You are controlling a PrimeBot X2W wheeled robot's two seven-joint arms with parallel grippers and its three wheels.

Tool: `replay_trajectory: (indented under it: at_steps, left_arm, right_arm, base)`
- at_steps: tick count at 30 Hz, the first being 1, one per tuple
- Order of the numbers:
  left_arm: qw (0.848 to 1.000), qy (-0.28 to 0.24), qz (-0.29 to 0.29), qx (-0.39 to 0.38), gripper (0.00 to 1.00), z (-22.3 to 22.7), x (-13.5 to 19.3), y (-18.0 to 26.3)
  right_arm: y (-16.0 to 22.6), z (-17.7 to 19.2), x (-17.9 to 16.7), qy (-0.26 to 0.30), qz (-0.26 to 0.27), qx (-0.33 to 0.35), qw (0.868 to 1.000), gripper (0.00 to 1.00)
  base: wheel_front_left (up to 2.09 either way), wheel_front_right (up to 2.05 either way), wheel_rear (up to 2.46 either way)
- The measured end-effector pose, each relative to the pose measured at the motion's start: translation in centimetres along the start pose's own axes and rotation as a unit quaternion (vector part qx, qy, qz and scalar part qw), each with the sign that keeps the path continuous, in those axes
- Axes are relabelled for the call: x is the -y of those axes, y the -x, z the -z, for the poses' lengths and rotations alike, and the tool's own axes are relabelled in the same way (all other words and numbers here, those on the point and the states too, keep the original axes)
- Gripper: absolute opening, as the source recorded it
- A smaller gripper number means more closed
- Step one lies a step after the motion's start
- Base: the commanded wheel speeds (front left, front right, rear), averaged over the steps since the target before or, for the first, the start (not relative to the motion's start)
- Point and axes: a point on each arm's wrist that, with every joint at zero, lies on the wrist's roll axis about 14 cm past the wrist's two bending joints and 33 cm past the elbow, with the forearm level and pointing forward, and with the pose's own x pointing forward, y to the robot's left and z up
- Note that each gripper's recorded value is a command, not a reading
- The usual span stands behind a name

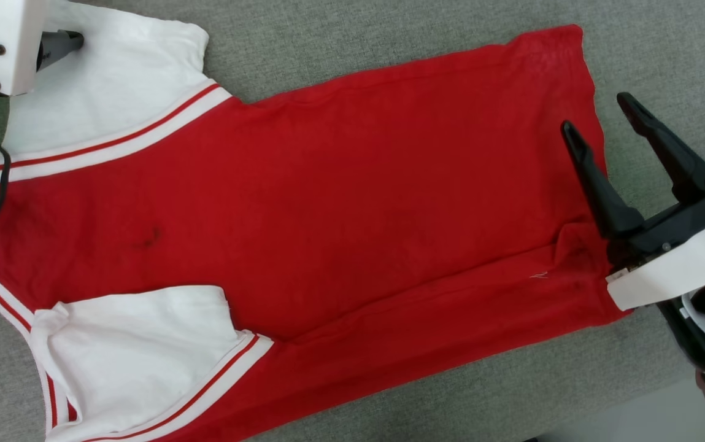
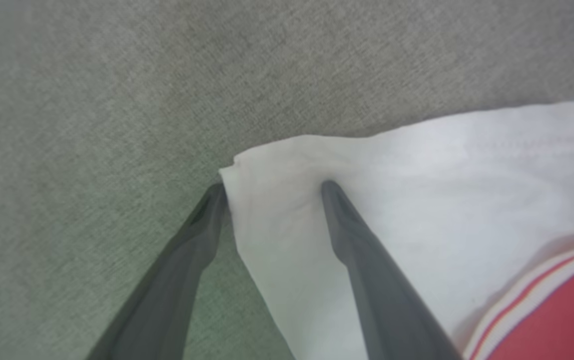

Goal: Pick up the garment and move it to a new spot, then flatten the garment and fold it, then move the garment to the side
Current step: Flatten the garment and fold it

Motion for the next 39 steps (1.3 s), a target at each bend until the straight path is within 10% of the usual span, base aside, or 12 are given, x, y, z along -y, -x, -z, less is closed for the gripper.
replay_trajectory:
  at_steps: [3, 4, 5, 13, 19, 30, 39]
  left_arm:
    - [1.0, -0.007, 0.002, -0.008, 0.96, 0.2, 0.0, -0.5]
    - [1.0, -0.01, 0.001, -0.008, 0.34, 0.2, 0.0, -0.4]
    - [1.0, -0.012, 0.001, -0.007, 0.0, 0.2, 0.0, -0.3]
    - [0.999, -0.047, 0.002, 0.025, 0.0, -0.2, 1.5, 1.9]
    - [0.995, -0.077, 0.004, 0.062, 0.0, -0.7, 2.9, 4.8]
    - [0.989, -0.109, 0.013, 0.101, 0.0, -0.7, 4.4, 6.8]
    - [0.988, -0.115, 0.013, 0.102, 0.0, -0.4, 3.6, 5.8]
  right_arm:
    - [-0.2, 0.1, 0.4, 0.003, 0.002, -0.003, 1.0, 1.0]
    - [-0.4, -0.1, 0.6, 0.006, 0.003, -0.001, 1.0, 1.0]
    - [-0.5, -0.4, 0.9, 0.011, 0.003, 0.002, 1.0, 1.0]
    - [-1.6, -6.0, 3.5, 0.098, 0.003, 0.016, 0.995, 1.0]
    - [-3.3, -6.7, 3.3, 0.135, -0.038, -0.097, 0.985, 1.0]
    - [-4.6, -0.7, 3.9, 0.122, -0.07, -0.38, 0.914, 1.0]
    - [-7.1, 5.3, 2.4, 0.103, -0.086, -0.442, 0.887, 1.0]
  base:
    - [0.0, 0.0, 0.0]
    - [0.0, 0.0, 0.0]
    - [0.0, 0.0, 0.0]
    - [0.0, 0.0, 0.0]
    - [0.0, 0.0, 0.0]
    - [0.0, 0.0, 0.0]
    - [0.0, 0.0, 0.0]
